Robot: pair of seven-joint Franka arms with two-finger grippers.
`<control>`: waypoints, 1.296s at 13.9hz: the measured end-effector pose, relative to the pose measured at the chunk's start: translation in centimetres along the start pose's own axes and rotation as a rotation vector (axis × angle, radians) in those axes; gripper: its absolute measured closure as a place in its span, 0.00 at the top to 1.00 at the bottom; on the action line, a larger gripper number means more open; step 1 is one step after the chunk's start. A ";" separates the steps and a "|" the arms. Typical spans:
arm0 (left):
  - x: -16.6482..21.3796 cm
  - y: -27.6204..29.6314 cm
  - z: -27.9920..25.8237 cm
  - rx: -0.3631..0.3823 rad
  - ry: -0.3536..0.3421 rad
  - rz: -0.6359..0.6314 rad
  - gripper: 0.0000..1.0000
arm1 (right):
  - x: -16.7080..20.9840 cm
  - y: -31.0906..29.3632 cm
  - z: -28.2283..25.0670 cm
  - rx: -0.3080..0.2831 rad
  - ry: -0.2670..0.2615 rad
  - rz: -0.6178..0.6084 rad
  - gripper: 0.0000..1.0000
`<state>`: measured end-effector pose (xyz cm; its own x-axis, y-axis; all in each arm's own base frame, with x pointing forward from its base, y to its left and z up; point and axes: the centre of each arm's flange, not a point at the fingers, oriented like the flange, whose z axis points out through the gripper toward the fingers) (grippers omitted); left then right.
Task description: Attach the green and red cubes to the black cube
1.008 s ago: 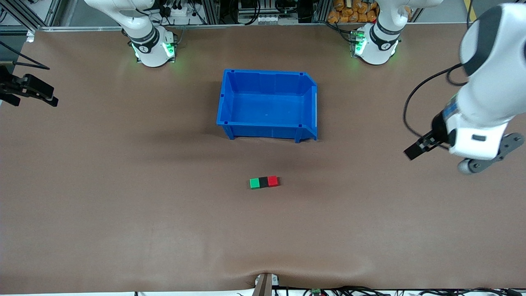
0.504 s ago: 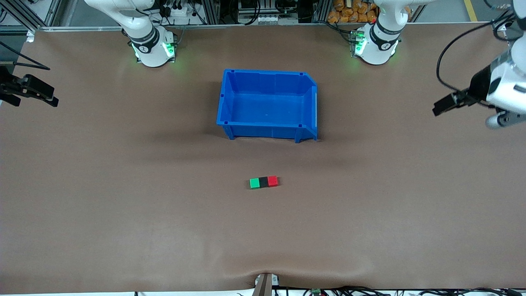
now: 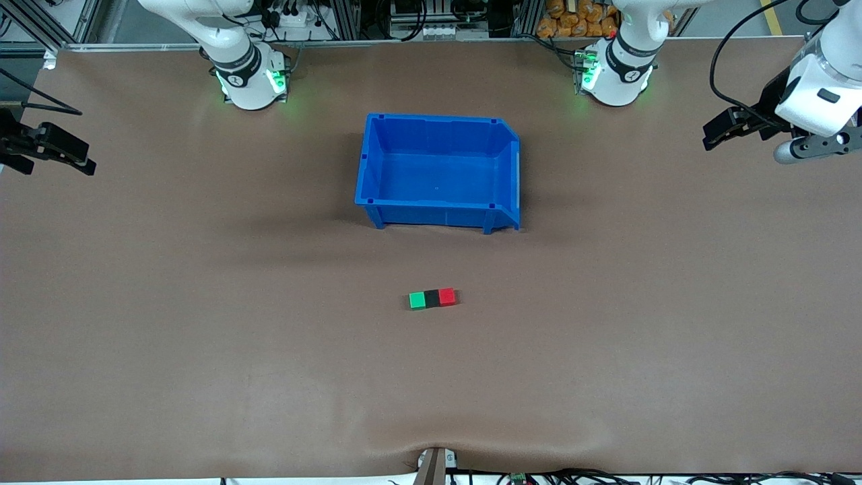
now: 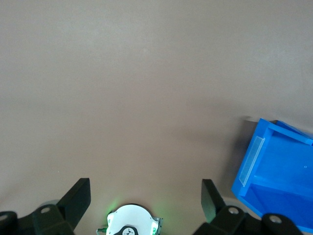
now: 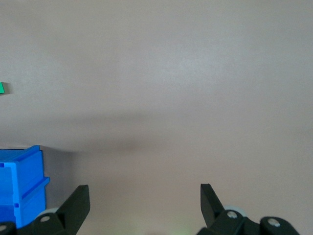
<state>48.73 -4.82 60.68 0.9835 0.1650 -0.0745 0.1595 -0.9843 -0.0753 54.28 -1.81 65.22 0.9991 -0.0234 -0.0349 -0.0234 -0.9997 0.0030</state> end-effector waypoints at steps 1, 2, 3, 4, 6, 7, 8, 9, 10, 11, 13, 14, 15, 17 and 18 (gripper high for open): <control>0.1 -0.1 0.0 -0.001 0.003 0.002 1.00 | 0.0 0.0 0.0 0.000 0.000 0.000 1.00; 0.1 -0.2 -0.1 -0.003 0.009 0.004 1.00 | 0.0 0.0 0.1 0.000 -0.001 0.000 1.00; 0.2 -0.2 -0.3 -0.004 0.014 0.004 1.00 | 0.1 0.0 0.1 0.000 -0.002 0.000 1.00; 0.2 -0.2 -0.4 -0.005 0.017 0.005 1.00 | 0.1 0.0 0.1 0.000 -0.003 0.000 1.00; 0.2 -0.2 -0.5 -0.005 0.018 0.005 1.00 | 0.1 0.0 0.2 0.000 -0.003 0.000 1.00; 0.2 -0.2 -0.4 -0.005 0.017 0.005 1.00 | 0.1 0.0 0.2 0.000 -0.003 0.000 1.00; 0.3 -0.2 -0.3 -0.005 0.015 0.004 1.00 | 0.1 0.0 0.2 0.000 -0.003 0.000 1.00; 0.4 -0.3 -0.2 -0.005 0.012 0.004 1.00 | 0.1 0.0 0.2 0.000 -0.003 0.000 1.00; 0.5 -0.3 -0.1 -0.005 0.009 0.003 1.00 | 0.1 0.0 0.2 0.000 -0.003 0.000 1.00; 0.6 -0.4 0.0 -0.005 0.008 0.001 1.00 | 0.1 0.0 0.2 0.000 -0.003 0.000 1.00; 0.6 -0.5 0.0 -0.005 0.007 -0.002 1.00 | 0.1 0.0 0.2 0.000 -0.003 0.000 1.00; 0.6 -0.6 0.0 -0.006 0.008 -0.002 1.00 | 0.1 0.0 0.2 0.000 -0.003 0.000 1.00; 0.6 -0.6 -0.1 -0.006 0.010 -0.004 1.00 | 0.1 0.0 0.2 0.000 -0.003 0.000 1.00; 0.8 -1.3 -0.2 -0.008 0.011 -0.018 1.00 | 0.1 0.0 0.2 0.000 -0.003 0.000 1.00; 0.9 -2.0 -0.2 -0.009 0.011 -0.030 1.00 | 0.1 0.0 0.2 0.000 -0.003 0.000 1.00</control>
<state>49.36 -2.75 60.97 0.9792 0.1937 -0.0609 0.1895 -0.9795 -0.0682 54.38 -1.84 65.05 0.9990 -0.0239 -0.0381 -0.0238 -0.9997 0.0030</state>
